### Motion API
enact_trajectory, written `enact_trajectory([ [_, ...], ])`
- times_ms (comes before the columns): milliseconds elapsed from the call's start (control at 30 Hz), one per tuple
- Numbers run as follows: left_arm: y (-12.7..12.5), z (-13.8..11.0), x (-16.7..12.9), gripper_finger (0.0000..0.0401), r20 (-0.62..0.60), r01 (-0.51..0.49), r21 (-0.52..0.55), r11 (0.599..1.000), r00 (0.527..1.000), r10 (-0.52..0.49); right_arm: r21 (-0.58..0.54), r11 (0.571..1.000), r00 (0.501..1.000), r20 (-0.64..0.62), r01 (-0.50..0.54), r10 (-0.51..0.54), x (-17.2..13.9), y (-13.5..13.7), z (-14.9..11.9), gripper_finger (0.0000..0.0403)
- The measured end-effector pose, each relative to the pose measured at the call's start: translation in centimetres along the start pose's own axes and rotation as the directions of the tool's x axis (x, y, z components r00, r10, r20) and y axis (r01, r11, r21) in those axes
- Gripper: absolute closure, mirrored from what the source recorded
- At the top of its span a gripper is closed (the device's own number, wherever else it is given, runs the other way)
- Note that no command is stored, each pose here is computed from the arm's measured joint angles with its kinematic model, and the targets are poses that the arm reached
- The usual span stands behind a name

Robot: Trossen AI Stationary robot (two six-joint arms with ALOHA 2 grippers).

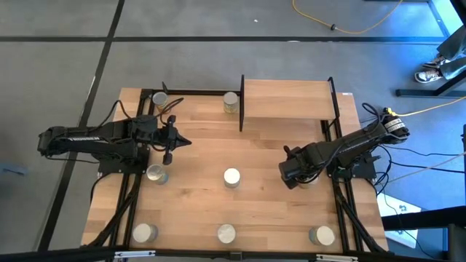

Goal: Pick and place cans onto a shelf
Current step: Put the canned green beans on the shelf

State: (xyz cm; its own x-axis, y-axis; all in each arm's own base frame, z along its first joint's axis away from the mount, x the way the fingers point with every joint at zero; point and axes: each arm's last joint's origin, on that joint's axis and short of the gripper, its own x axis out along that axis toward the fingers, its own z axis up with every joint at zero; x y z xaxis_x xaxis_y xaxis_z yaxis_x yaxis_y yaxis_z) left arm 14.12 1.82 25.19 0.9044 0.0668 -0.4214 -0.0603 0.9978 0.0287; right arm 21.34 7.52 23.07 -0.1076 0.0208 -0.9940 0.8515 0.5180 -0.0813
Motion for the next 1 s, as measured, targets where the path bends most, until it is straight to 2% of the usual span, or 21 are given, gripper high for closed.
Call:
enact_trajectory([
  [500, 0.0, 0.0, 0.0, 0.0401, 0.0, 0.0, 0.0, 1.0, 1.0, 0.0, -0.002, 1.0, 0.999, -0.042, 0.018, -0.018, 0.98, -0.38, -0.12, 0.0319],
  [833, 0.0, 0.0, 0.0, 0.0401, 0.0, 0.0, 0.001, 1.0, 1.0, 0.0, -0.004, 1.0, 0.997, -0.075, 0.013, -0.014, 1.07, -0.34, -0.23, 0.0393],
  [1000, 0.0, 0.0, 0.0, 0.0401, 0.0, 0.0, 0.001, 1.0, 1.0, 0.0, -0.06, 0.998, 0.998, -0.064, 0.012, -0.016, 1.06, -0.35, -0.2, 0.0399],
])
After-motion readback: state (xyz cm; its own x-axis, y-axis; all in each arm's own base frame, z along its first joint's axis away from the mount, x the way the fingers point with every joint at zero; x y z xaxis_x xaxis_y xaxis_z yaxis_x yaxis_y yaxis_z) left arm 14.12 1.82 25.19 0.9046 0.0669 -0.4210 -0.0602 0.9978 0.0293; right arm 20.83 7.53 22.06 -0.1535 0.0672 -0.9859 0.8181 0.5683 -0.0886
